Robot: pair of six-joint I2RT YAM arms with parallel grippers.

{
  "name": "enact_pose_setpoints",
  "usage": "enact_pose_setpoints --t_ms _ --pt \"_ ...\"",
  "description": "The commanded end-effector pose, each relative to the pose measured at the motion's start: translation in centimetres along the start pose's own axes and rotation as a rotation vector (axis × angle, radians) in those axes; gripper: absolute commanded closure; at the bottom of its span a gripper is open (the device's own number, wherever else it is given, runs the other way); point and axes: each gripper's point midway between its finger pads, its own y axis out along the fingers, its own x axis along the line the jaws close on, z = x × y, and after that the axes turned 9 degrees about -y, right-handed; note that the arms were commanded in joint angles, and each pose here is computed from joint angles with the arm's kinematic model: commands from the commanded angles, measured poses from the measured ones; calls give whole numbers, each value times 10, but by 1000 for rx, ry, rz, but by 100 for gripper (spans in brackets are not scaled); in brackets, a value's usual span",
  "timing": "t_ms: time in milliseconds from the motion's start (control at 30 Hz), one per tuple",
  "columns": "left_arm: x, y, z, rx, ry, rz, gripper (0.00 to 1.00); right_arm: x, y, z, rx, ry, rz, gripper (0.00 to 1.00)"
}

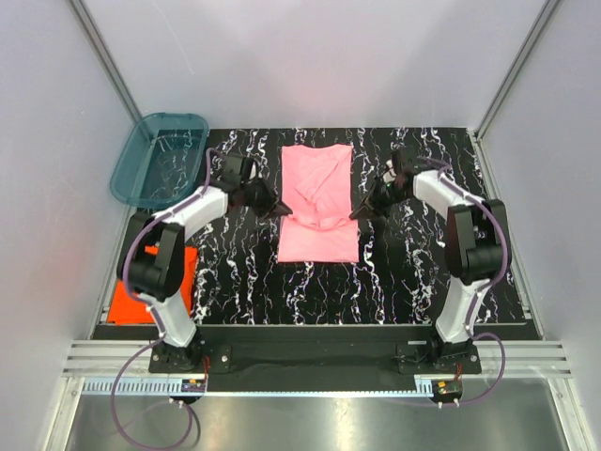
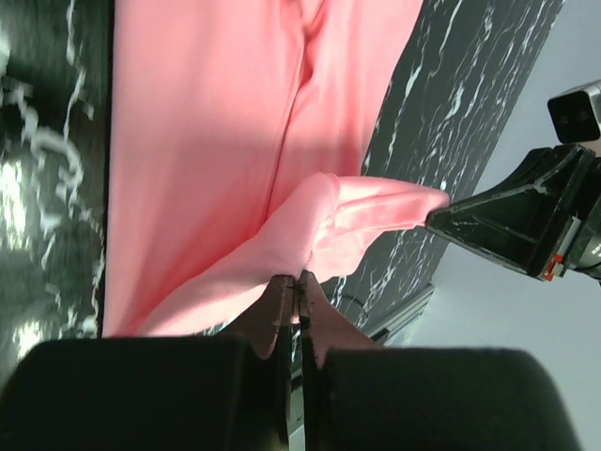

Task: Fold and stack the t-shirts
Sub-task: Fold the tshirt

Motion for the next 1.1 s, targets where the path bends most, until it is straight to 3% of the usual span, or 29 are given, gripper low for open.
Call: enact_pose_setpoints --t_ms 0,367,1067 --pt "-35 -1 -18 8 55 91 100 7 -4 -17 20 -22 -24 100" --pt "-22 15 -60 -7 -1 77 100 10 8 -52 36 -39 -88 100" --pt "-2 40 -79 41 -34 63 99 -4 24 -71 65 -14 -114 100"
